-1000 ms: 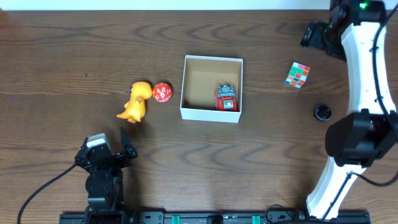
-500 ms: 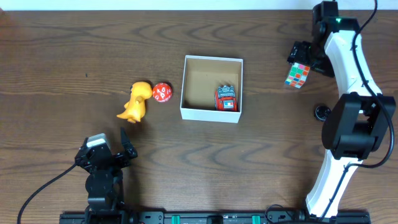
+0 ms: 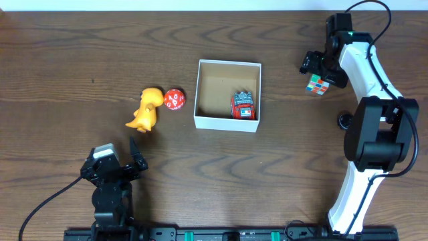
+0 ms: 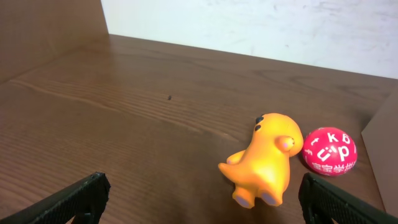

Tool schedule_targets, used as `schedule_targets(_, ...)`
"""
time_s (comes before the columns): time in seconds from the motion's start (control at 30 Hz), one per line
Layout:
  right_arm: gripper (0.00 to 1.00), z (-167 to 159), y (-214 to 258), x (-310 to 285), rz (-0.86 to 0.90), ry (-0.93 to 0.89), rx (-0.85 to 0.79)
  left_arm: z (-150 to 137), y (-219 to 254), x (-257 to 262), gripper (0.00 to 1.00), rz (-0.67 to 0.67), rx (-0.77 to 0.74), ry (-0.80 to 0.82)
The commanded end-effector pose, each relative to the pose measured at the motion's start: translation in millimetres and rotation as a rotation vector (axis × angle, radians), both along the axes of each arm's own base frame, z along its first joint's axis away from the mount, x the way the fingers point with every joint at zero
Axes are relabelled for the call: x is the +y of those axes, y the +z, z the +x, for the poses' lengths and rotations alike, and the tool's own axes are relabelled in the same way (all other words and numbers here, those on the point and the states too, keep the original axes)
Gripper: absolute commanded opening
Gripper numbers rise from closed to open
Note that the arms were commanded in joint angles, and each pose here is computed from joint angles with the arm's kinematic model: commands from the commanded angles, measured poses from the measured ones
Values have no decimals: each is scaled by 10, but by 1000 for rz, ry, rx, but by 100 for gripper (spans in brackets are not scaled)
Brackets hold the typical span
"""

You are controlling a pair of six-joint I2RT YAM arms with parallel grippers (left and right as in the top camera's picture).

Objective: Pack container
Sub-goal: 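Move right gripper to the Rubik's cube and grasp it, then lift the Rubik's cube with right gripper and carry it over the box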

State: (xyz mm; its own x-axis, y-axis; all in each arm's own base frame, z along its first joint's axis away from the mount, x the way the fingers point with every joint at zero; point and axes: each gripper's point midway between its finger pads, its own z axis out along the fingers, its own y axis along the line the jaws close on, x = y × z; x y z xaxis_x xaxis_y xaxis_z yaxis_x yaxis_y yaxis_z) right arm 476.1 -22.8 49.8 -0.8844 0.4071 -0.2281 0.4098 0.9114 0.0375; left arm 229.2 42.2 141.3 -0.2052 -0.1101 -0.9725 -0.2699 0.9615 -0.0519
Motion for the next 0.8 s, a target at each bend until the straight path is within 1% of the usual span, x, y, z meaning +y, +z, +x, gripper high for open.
schedule_targets(0.0, 92, -19, -21, -52, -50, -15, 7, -13, -141, -4, 98, 10, 46, -4)
schedule_targets(0.33, 89, 5, -184, -72, -63, -27, 23, -13, -141, -4, 98, 10, 46, -4)
schedule_targets(0.57, 87, 8, -210, -77, -64, -28, 25, -13, -141, -4, 98, 10, 46, -4)
schedule_targets(0.7, 81, 0, -244, -76, -63, -28, 33, -13, -141, -4, 98, 10, 46, -4)
schedule_targets(0.77, 74, -18, -264, -71, -62, -27, 44, -13, -141, -4, 98, 10, 46, -4)
